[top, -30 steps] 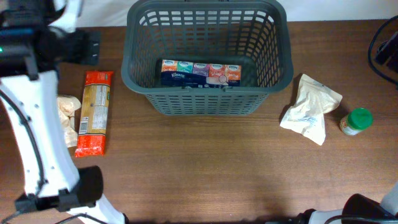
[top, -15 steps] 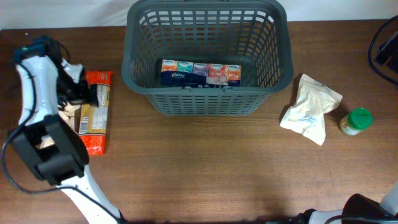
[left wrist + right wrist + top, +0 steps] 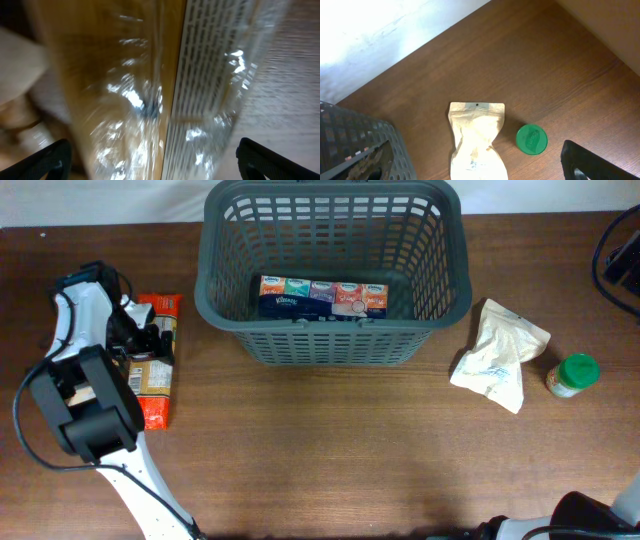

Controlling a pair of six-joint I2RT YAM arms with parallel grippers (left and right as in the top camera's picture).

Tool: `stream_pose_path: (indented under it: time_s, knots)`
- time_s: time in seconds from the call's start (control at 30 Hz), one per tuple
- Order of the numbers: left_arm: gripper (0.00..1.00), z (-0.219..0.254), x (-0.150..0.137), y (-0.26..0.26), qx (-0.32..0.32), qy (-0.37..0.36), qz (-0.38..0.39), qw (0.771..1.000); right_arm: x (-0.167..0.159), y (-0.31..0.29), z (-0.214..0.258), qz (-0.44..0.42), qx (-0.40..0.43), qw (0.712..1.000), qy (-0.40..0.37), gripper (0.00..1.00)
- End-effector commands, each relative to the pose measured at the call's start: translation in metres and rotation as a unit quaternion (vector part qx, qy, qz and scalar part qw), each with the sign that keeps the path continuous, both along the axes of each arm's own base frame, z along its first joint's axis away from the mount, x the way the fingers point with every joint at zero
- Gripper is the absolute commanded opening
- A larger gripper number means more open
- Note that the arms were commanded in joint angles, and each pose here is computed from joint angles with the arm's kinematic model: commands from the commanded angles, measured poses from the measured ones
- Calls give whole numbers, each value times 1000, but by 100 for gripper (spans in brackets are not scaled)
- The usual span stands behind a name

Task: Pack container
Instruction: 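Grasp the orange-and-tan pasta box with the left gripper, then place the pasta box into the basket and release it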

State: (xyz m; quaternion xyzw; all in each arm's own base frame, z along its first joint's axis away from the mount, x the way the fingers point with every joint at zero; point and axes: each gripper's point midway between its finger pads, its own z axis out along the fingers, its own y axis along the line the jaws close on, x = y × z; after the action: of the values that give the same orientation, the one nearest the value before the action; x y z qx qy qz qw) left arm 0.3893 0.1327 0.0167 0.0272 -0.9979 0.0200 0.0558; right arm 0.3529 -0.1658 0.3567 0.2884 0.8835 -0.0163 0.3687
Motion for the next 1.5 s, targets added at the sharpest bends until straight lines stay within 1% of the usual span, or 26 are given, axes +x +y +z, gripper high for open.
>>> stream_pose_path:
  time_s: [0.0, 0.1, 0.13, 0.17, 0.2, 0.23, 0.3, 0.33, 0.37, 0.53, 0.6, 0.7, 0.83, 0.9, 0.97, 1.0, 1.07, 1.13, 1.2, 1.27, 1.3, 1.33, 1.4, 1.47]
  knots:
    - [94, -21, -5, -9, -27, 21, -13, 999, -1, -4, 2, -9, -3, 1000, -2, 99]
    - [89, -23, -5, -9, -27, 22, -13, 999, -1, -4, 2, -9, -3, 1000, -2, 99]
    - [82, -23, -4, -9, -27, 20, -13, 999, -1, -4, 2, -9, -3, 1000, -2, 99]
    - [78, -23, -4, -8, -26, 18, -13, 999, -1, -4, 2, -9, -3, 1000, -2, 99]
    - [70, -23, -3, -8, -26, 18, -13, 999, -1, -4, 2, -9, -3, 1000, -2, 99]
    - [55, -23, -4, -8, -26, 18, -13, 999, -1, -4, 2, -9, -3, 1000, -2, 99]
    - [19, -23, -5, -9, -27, 20, -12, 999, -1, -4, 2, -9, -3, 1000, -2, 99]
    - [7, -23, -6, -10, -28, 24, -13, 999, -1, -4, 2, -9, -3, 1000, -2, 99]
    - [2, -22, -8, -10, -30, 28, -12, 999, -1, -4, 2, -9, -3, 1000, -2, 99]
    - [2, -8, -8, -17, -52, 30, -8, 998, -1, -4, 2, -9, -3, 1000, -2, 99]
    - [2, 8, 0, -19, -60, 17, -7, 998, -1, -4, 2, -9, -3, 1000, -2, 99]
    - [2, 43, 16, -15, -52, -14, -9, 999, -1, -4, 2, -9, -3, 1000, -2, 99]
    - [2, 111, 41, -6, -23, -96, -11, 995, -1, -4, 2, -9, -3, 1000, -2, 99]
    - [2, 155, 54, -2, -2, -157, -15, 988, -1, -4, 2, -9, -3, 1000, -2, 99]
    - [2, 201, 64, -2, 16, -221, -21, 975, -1, -4, 2, -9, -3, 1000, -2, 99]
    - [2, 252, 70, -6, 39, -290, -32, 956, -1, -4, 2, -9, -3, 1000, -2, 99]
    - [2, 298, 72, -15, 61, -351, -56, 933, -1, -4, 2, -9, -3, 1000, -2, 99]
    - [2, 347, 70, -30, 86, -414, -97, 901, -1, -4, 2, -9, -3, 1000, -2, 99]
    - [2, 392, 64, -52, 115, -468, -158, 862, -1, -4, 2, -9, -3, 1000, -2, 99]
    - [2, 427, 57, -80, 143, -507, -236, 816, -1, -4, 2, -9, -3, 1000, -2, 99]
    - [2, 441, 53, -97, 158, -520, -284, 790, -1, -4, 2, -9, -3, 1000, -2, 99]
    - [2, 450, 49, -111, 169, -527, -322, 768, -1, -4, 2, -9, -3, 1000, -2, 99]
    - [2, 464, 40, -151, 190, -533, -421, 709, -1, -4, 2, -9, -3, 1000, -2, 99]
    - [2, 467, 35, -186, 198, -529, -497, 659, -1, -4, 2, -9, -3, 1000, -2, 99]
